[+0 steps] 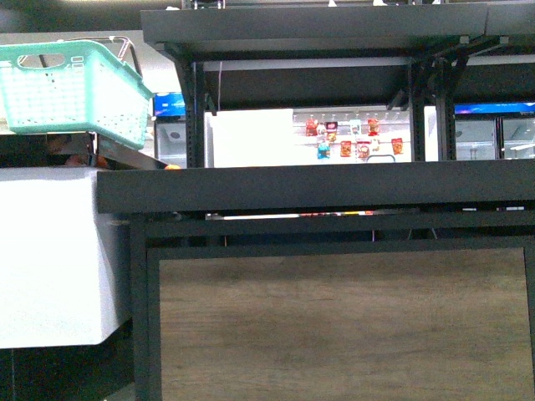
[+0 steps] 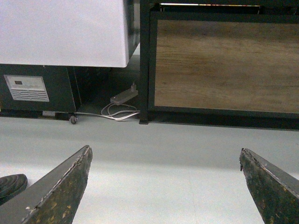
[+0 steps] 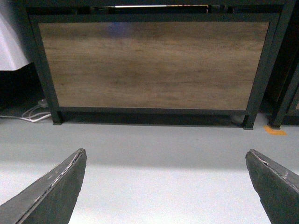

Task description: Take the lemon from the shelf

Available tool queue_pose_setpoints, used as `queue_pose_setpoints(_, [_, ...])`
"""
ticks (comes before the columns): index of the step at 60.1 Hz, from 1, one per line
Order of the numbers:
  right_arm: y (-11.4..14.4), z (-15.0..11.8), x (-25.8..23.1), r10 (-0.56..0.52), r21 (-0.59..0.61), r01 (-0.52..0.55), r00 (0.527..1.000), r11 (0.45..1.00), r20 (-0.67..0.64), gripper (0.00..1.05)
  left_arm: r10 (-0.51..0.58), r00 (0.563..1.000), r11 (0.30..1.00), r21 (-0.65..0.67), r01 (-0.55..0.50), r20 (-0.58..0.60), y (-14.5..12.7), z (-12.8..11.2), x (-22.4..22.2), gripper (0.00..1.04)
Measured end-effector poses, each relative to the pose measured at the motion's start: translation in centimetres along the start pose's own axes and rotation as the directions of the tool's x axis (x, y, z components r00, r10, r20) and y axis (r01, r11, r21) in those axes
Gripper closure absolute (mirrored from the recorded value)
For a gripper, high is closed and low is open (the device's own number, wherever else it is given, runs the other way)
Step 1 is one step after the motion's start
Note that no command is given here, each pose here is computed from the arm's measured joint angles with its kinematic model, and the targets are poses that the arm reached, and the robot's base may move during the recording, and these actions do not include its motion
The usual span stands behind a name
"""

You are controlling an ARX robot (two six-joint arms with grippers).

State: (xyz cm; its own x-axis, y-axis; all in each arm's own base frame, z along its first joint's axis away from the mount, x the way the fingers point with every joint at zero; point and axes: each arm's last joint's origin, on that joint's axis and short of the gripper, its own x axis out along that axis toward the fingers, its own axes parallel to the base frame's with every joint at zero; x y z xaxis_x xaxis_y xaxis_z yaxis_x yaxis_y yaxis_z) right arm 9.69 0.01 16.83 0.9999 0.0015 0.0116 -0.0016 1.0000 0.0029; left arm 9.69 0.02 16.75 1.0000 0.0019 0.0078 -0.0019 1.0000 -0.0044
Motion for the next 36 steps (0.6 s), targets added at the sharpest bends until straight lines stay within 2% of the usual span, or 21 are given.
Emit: queue_pose_setpoints(36, [0.00, 0.00, 0.00, 0.001, 0.000, -0.001, 1.000, 1.000, 0.000, 0.02, 0.000, 1.000, 1.000, 0.000, 0.000, 0.000, 0.00, 0.00, 0.00, 0.08])
